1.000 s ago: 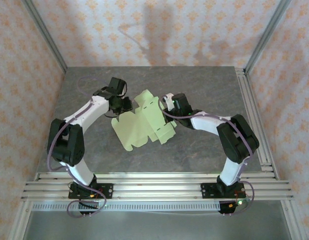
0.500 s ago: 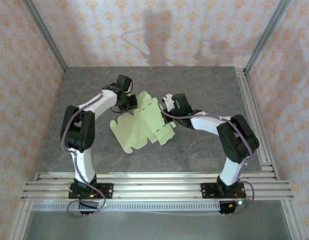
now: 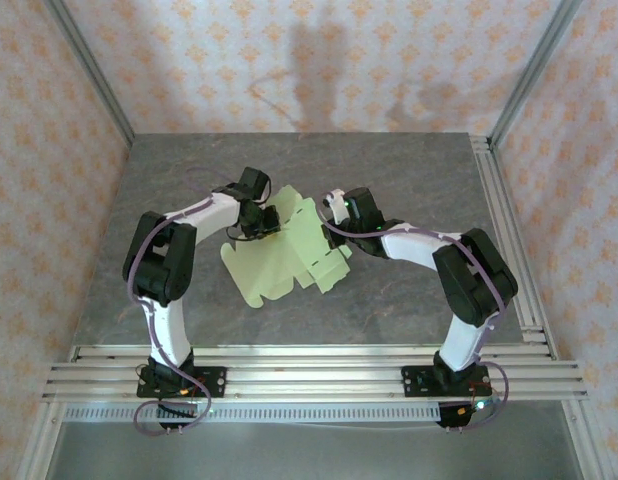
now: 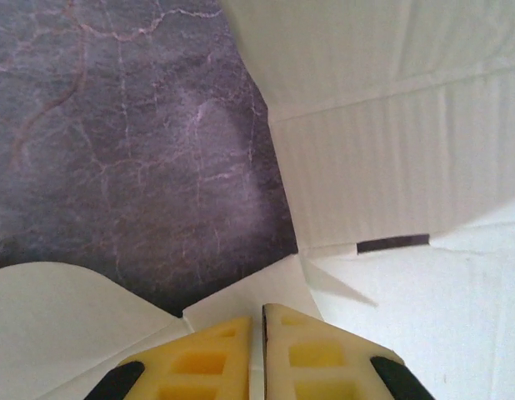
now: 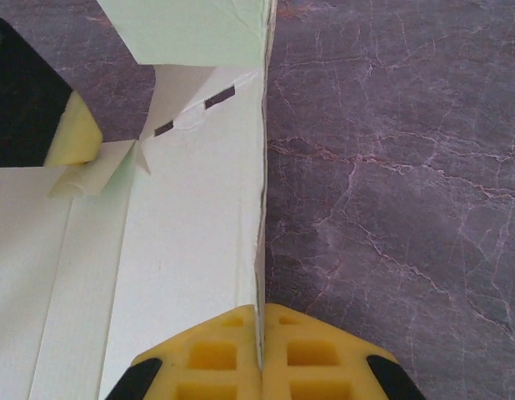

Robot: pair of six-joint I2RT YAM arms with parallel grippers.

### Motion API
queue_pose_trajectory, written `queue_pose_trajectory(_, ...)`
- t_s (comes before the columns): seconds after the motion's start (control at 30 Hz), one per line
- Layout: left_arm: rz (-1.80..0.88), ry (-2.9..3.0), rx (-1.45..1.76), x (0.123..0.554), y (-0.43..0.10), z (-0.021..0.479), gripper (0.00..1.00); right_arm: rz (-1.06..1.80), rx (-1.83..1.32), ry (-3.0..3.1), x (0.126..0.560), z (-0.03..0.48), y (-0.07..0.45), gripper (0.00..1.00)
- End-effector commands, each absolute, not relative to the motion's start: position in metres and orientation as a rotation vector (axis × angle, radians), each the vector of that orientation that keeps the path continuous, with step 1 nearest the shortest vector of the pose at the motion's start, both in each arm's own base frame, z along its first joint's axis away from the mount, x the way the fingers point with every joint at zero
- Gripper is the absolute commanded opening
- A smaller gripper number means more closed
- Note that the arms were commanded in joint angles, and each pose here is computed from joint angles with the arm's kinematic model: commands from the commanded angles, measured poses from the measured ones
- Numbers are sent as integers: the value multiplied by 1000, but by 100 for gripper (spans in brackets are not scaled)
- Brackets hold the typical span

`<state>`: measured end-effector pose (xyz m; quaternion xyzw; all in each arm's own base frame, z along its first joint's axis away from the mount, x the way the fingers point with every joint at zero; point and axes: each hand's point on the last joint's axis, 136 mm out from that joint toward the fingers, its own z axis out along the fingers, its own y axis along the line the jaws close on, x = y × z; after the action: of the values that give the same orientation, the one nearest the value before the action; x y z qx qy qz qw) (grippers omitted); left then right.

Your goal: Fold the paper box

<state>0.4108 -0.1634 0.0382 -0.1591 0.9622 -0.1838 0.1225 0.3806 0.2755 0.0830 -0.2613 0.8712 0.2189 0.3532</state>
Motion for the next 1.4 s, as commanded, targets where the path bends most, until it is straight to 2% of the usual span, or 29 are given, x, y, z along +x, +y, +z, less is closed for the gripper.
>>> queue_pose_trajectory(0.0,-509,2821,-517,419,-162,20,13,581,-735,2241,376,86,281,0)
queue_pose_trajectory(0.27,-462,2837,-471,412,-172,16,13,474,-720,2278,379,80,270,0)
queue_pose_trajectory(0.57,-349,2883,-446,397,-172,-2,13,481,-675,2272,386,84,272,0)
queue_pose_trajectory(0.67,-393,2828,-447,403,-175,13,13,456,-680,2269,385,86,268,0)
queue_pose_trajectory(0.7,-402,2806,-441,405,-175,23,15,448,-682,2266,385,87,267,0)
queue_pose_trajectory(0.87,-384,2633,-395,416,-163,100,38,365,-707,2263,385,87,257,0)
queue_pose_trajectory(1.0,-360,2526,-402,417,-147,143,55,305,-742,2264,385,86,250,0)
queue_pose_trajectory(1.37,-434,2418,-562,408,-104,155,81,224,-922,2197,374,94,243,0)
